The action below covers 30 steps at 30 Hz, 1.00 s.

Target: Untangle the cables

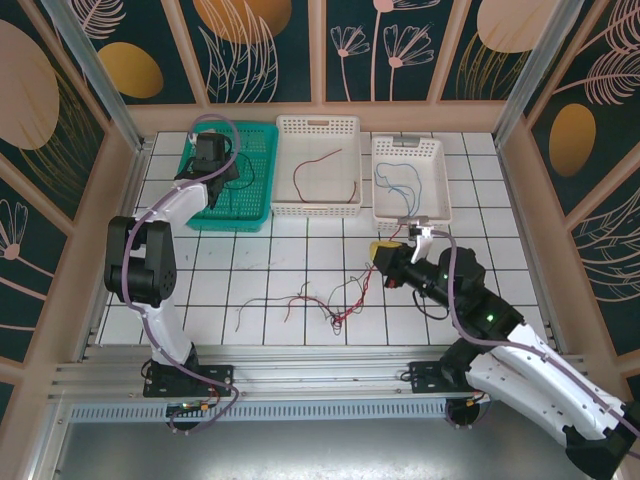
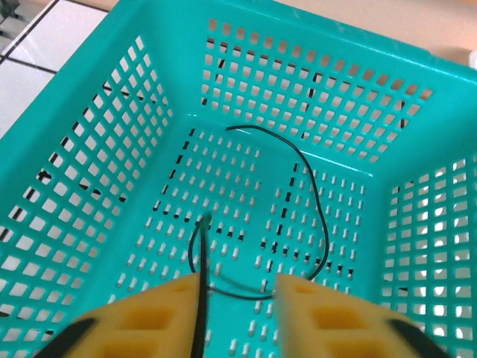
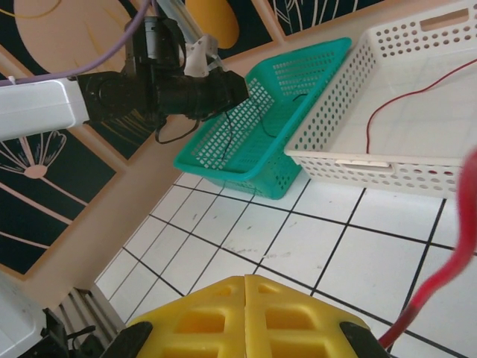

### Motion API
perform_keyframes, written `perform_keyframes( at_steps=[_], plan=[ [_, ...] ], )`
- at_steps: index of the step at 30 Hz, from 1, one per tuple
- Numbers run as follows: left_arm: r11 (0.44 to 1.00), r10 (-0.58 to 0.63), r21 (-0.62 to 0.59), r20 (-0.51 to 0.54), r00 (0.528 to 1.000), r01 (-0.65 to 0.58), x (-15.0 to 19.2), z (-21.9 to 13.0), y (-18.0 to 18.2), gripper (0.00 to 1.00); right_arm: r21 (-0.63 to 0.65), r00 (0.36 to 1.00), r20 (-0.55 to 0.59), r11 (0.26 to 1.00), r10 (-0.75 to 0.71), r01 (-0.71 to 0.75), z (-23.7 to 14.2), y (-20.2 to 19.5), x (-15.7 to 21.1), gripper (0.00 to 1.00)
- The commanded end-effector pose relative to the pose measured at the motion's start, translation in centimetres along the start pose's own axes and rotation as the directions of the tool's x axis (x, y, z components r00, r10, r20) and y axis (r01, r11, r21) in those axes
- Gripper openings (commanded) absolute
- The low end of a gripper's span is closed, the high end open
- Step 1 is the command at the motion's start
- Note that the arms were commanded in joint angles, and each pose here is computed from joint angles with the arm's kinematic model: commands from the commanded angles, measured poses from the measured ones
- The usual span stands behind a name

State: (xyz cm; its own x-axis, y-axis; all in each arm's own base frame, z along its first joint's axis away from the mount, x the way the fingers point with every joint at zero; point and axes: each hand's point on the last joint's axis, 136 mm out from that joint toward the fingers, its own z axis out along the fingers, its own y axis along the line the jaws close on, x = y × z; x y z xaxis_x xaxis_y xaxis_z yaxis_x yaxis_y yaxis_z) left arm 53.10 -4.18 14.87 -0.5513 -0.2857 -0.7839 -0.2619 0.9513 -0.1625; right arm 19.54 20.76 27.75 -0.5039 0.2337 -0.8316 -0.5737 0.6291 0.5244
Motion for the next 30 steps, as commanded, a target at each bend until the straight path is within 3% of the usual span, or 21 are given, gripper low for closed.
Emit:
perform_keyframes(
  at_steps=[1, 3, 9, 18, 21, 24, 30],
  plan=[
    [1.000, -0.006, 0.012, 0.001, 1.000, 0.006, -0.1, 0.0, 0.1, 0.43, -0.002, 0.996, 0.079, 1.000, -0.028, 0.028, -0.2, 1.3, -3.1, 0.00],
    [1.000, -0.004, 0.017, 0.001, 1.000, 0.004, -0.2, -0.2, 0.1, 0.52, -0.004, 0.996, 0.082, 0.999, -0.037, 0.037, 0.2, 1.6, -3.7, 0.00],
    [0.999, 0.000, 0.032, 0.030, 1.000, -0.001, -2.1, -2.0, -0.3, 0.65, 0.000, 0.994, 0.093, 0.998, -0.065, 0.065, 1.1, 2.6, -5.7, 0.00],
    [0.999, -0.039, 0.005, 0.078, 0.996, 0.039, -5.2, -5.7, 0.3, 0.74, -0.010, 0.992, 0.094, 0.997, -0.079, 0.081, 2.0, 3.2, -6.5, 0.00],
    [0.991, -0.102, 0.091, 0.076, 0.992, 0.095, -6.0, -8.0, -0.8, 0.75, -0.010, 0.991, 0.099, 0.996, -0.093, 0.094, 2.0, 3.4, -6.9, 0.00],
    [0.959, -0.136, 0.251, 0.013, 0.991, 0.128, -5.3, -10.2, -3.2, 0.75, -0.020, 0.988, 0.110, 0.993, -0.111, 0.114, 2.0, 4.0, -7.8, 0.00],
    [0.807, -0.084, 0.571, -0.140, 0.987, 0.149, 0.2, -16.3, -9.2, 0.76, -0.040, 0.983, 0.122, 0.989, -0.139, 0.145, 2.1, 4.9, -9.0, 0.00]
  ],
)
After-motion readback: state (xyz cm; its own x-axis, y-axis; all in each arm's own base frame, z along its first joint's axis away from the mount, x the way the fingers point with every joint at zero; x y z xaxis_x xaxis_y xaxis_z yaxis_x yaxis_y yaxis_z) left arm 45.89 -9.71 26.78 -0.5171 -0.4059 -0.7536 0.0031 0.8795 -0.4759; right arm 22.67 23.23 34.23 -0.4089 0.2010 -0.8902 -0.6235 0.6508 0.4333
